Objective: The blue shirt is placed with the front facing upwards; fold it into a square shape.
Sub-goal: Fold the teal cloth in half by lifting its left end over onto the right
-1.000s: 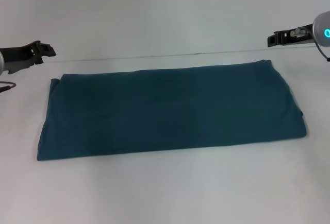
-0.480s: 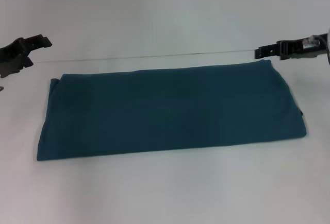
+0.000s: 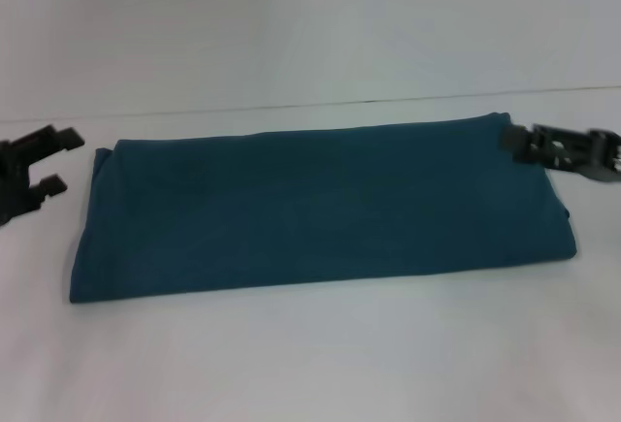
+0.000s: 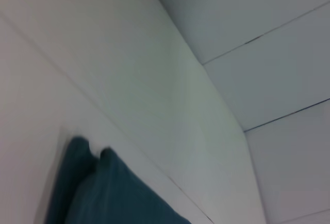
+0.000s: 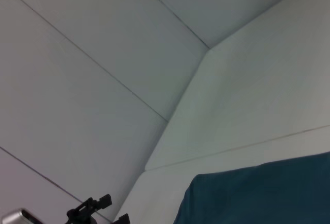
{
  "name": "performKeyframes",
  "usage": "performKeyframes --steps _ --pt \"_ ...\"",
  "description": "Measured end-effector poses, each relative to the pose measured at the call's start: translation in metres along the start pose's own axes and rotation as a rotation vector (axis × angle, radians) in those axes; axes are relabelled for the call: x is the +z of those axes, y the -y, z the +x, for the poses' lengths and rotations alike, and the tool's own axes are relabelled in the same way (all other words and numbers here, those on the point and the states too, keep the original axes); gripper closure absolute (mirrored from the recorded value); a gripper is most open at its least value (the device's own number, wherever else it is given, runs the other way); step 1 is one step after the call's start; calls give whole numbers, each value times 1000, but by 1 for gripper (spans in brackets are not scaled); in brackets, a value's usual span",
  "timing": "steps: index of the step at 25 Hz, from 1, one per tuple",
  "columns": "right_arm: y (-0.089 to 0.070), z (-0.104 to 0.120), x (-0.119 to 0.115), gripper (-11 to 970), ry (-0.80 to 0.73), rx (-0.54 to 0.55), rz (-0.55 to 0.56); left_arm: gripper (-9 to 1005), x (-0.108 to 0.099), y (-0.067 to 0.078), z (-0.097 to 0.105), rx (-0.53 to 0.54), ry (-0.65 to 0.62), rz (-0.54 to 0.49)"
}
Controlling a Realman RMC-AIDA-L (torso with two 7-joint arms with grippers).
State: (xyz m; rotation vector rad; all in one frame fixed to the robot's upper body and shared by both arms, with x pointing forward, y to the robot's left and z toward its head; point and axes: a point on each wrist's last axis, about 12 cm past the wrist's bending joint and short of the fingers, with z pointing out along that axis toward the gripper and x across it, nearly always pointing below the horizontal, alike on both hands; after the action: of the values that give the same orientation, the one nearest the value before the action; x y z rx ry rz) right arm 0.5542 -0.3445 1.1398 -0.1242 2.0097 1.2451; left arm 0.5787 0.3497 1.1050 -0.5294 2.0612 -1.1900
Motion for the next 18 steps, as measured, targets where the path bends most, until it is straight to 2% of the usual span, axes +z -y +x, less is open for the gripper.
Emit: performKeyframes --steps 6,8,11,14,17,18 --pt "9 26 -11 74 5 42 -7 152 -6 -20 24 -98 28 22" --pt "11 30 -11 74 9 48 -10 152 1 -25 31 -126 44 19" --pt "14 31 -9 74 17 56 -8 152 17 -24 38 -129 57 5" --pt "15 31 -8 74 19 57 -1 153 33 -18 39 -90 60 -23" --pt "16 32 -8 74 11 53 4 153 43 -11 33 61 37 -48" --pt "16 32 -8 74 8 53 6 153 45 -9 28 151 46 -70"
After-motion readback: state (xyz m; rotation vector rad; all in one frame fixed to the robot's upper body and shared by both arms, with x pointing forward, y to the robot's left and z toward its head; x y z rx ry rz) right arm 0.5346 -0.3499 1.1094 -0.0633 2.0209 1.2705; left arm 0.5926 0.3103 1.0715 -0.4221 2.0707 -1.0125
